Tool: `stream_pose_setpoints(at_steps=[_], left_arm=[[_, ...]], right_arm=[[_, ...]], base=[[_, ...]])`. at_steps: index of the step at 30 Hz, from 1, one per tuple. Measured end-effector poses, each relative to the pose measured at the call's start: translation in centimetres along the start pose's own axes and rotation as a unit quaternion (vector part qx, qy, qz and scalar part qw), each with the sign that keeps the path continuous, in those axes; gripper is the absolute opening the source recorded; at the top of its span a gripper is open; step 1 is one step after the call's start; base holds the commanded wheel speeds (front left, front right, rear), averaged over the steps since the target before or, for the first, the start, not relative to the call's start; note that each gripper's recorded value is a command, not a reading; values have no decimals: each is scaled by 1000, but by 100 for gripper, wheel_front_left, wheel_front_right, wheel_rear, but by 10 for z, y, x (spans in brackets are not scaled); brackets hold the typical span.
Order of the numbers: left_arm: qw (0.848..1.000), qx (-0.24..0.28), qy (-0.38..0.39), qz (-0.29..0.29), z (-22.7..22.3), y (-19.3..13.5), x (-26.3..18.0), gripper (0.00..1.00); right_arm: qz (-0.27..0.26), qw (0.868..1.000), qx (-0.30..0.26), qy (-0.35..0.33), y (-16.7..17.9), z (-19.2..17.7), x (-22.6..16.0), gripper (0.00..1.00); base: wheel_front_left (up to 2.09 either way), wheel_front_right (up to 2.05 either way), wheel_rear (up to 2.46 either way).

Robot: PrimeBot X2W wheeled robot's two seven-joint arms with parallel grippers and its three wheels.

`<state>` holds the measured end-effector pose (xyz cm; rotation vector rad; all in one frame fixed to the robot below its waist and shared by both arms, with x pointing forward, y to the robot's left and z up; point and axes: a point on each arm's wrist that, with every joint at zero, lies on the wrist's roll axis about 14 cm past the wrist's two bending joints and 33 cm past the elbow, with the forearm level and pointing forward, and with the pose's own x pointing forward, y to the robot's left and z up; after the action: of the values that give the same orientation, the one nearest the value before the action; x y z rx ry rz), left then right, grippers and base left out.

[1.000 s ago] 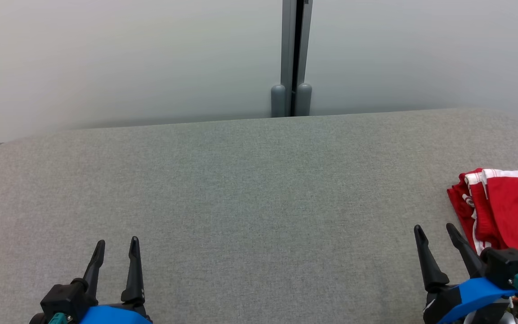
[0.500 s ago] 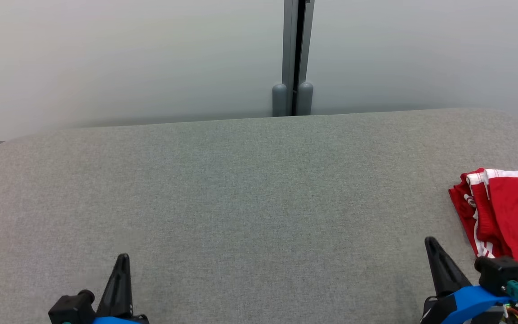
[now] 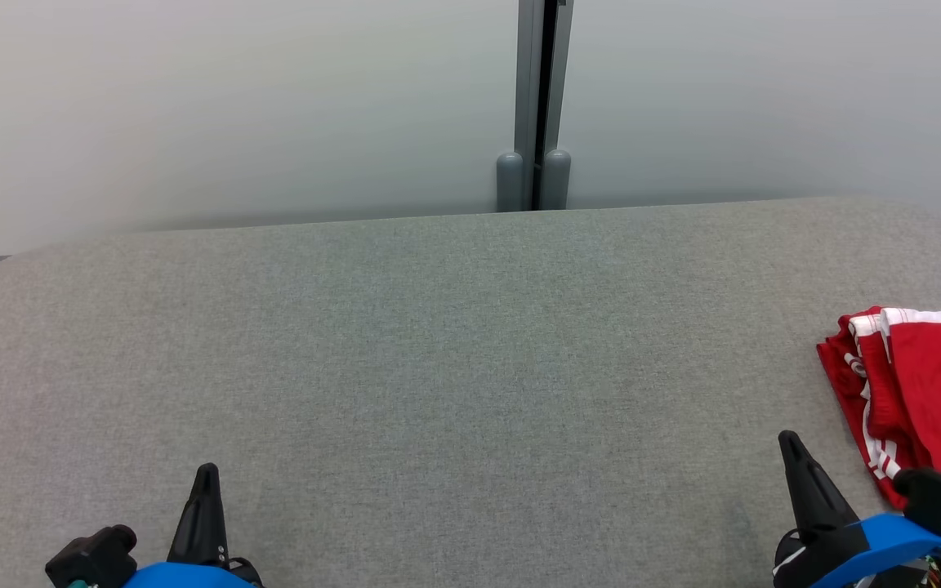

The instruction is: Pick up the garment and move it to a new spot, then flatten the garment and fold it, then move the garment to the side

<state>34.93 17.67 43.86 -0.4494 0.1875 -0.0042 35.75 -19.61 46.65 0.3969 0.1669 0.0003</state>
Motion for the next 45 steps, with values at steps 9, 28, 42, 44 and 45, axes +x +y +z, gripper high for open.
stream_pose_setpoints(at_steps=[9,28,42,44,45], left_arm=[[997,-73,-4,9,7,1,5,0],[980,-201,-14,11,20,1,12,0],[960,-280,-21,6,29,-1,16,0],[957,-291,-24,4,32,-1,17,0],[955,-296,-25,4,33,-1,17,0]], right_arm=[[-1,997,75,-7,0,3,2,0],[6,978,207,-22,2,13,8,0],[11,957,289,-28,3,17,11,0],[12,954,298,-29,3,18,11,0],[13,952,303,-31,4,19,12,0]], base=[[0,0,0],[0,0,0],[0,0,0],[0,0,0],[0,0,0]])
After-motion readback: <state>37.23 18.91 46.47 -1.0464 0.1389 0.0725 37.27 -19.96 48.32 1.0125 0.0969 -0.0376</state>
